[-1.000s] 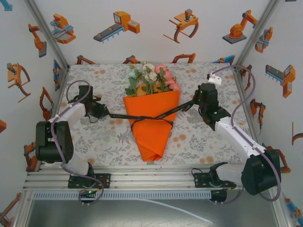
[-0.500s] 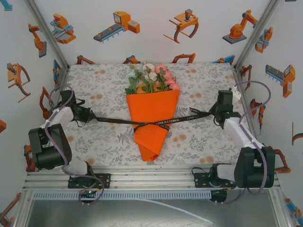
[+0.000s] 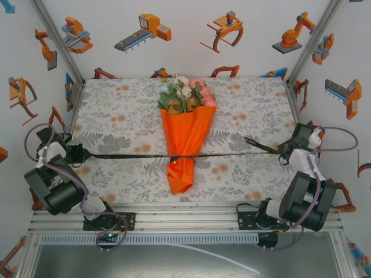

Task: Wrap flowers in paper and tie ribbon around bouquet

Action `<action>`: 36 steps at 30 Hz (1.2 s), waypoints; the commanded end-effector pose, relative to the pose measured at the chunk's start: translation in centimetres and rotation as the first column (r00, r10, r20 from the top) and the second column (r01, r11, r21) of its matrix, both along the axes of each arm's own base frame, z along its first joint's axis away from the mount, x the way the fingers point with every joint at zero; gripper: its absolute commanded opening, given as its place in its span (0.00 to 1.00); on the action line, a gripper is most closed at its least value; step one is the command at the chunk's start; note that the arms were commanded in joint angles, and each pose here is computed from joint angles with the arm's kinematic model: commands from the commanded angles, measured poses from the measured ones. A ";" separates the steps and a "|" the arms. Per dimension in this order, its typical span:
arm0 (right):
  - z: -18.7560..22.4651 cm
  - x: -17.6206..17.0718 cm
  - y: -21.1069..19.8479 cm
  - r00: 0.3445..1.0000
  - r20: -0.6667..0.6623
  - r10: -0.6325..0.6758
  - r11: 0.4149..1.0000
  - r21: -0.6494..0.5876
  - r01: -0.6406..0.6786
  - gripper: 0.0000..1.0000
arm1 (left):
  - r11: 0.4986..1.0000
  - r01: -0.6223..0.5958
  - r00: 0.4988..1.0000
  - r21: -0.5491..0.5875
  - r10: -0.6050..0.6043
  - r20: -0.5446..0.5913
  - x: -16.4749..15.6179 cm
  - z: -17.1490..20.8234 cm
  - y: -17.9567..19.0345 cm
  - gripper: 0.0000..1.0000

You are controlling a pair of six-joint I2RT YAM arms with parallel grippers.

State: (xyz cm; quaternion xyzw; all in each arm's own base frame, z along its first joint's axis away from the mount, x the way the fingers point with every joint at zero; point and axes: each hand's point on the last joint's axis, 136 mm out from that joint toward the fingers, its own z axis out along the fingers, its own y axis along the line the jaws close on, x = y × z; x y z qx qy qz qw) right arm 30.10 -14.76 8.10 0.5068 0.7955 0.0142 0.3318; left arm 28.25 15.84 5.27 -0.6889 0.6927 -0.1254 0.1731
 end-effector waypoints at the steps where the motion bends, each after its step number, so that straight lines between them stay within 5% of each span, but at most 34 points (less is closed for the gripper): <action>1: 0.6 -0.9 -2.8 0.991 0.062 -0.120 0.992 0.037 0.118 0.00 | 0.996 -0.070 0.997 0.055 0.069 0.028 -1.1 1.3 2.6 0.00; 4: 1.1 0.2 -2.7 0.984 0.143 -0.108 0.992 0.081 0.097 0.00 | 0.997 -0.053 0.996 0.053 0.049 0.071 -0.4 1.9 2.4 0.00; 7: 1.6 3.4 0.8 0.971 0.236 0.041 0.984 0.159 -0.080 0.01 | 0.995 0.046 0.992 0.087 -0.056 0.117 1.7 2.8 0.2 0.00; 8: 1.9 4.1 2.0 0.966 0.244 0.082 0.979 0.163 -0.124 0.10 | 0.990 0.086 0.987 0.110 -0.100 0.129 2.4 3.4 -0.8 0.03; 11: 2.6 4.7 4.9 0.961 0.234 0.150 0.971 0.147 -0.188 0.38 | 0.974 0.160 0.973 0.160 -0.183 0.141 3.4 4.9 -3.2 0.35; 14: 3.8 4.0 6.4 0.964 0.220 0.151 0.975 0.130 -0.182 0.49 | 0.958 0.206 0.963 0.199 -0.234 0.131 2.9 6.3 -5.4 0.54; 19: 5.1 1.5 12.1 0.967 0.202 0.155 0.952 0.230 -0.201 0.46 | 0.942 0.299 0.940 0.151 -0.318 0.121 0.5 7.0 -11.6 0.57; 29: -2.2 -4.5 28.8 0.982 -0.101 0.163 0.780 0.622 -0.065 0.50 | 0.940 0.301 0.951 -0.160 -0.283 0.126 -2.9 1.9 -23.7 0.60; 36: -4.9 -2.8 36.4 0.975 -0.119 0.186 0.645 0.763 -0.030 0.56 | 0.923 0.290 0.956 -0.251 -0.269 0.113 -2.4 0.9 -27.4 0.72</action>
